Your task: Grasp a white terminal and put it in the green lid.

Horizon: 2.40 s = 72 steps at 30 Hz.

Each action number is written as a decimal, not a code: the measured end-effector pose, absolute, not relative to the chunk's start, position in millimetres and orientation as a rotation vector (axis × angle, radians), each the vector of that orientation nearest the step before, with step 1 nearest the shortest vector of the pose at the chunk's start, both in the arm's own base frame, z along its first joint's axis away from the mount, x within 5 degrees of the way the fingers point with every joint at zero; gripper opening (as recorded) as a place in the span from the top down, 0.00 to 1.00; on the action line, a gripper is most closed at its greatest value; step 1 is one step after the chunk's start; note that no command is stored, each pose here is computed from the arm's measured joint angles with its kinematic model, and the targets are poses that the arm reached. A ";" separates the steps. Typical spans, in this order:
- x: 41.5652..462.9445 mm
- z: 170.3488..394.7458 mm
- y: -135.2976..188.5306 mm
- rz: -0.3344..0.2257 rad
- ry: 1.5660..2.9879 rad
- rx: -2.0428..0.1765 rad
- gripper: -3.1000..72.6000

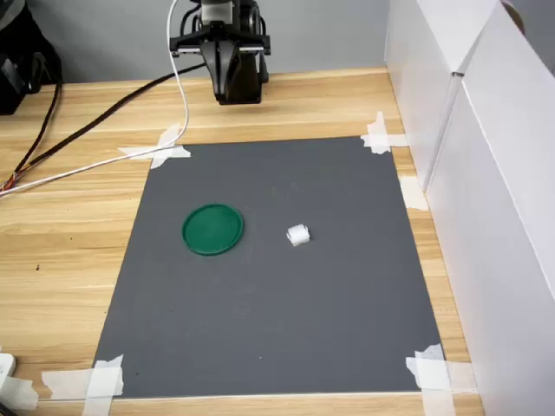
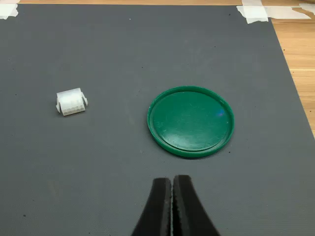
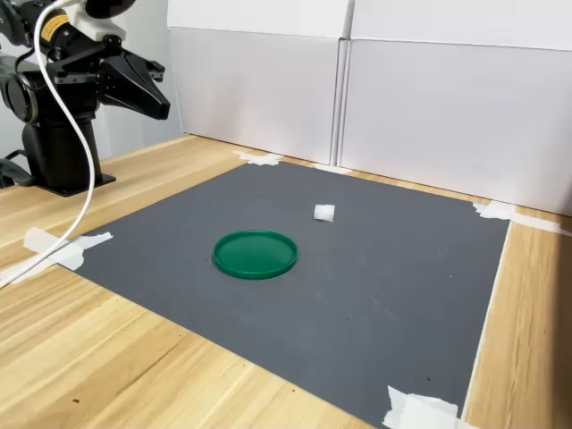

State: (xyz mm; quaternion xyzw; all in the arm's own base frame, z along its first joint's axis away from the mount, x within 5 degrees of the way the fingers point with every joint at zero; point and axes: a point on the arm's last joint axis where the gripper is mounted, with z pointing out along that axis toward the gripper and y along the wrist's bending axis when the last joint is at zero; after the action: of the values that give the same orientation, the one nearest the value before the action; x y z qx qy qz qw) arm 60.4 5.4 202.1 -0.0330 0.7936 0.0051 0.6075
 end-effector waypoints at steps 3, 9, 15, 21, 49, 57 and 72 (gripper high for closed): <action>60.4 202.1 5.4 0.012 1.834 -0.076 0.98; 60.4 202.1 5.4 0.012 1.834 -0.076 0.98; 60.4 202.0 5.5 0.012 1.834 -0.076 0.98; 60.4 202.0 5.5 0.012 1.834 -0.076 0.98; 150.9 271.3 -2.3 -0.191 2.050 -0.332 0.98; 210.0 289.0 -1.7 -0.299 2.094 -0.506 0.98; 280.9 300.8 54.7 -0.407 2.140 -1.090 0.98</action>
State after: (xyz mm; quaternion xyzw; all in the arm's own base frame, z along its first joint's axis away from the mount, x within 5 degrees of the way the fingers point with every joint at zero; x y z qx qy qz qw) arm 280.9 54.7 300.8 -0.4200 0.8245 -0.1566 0.3455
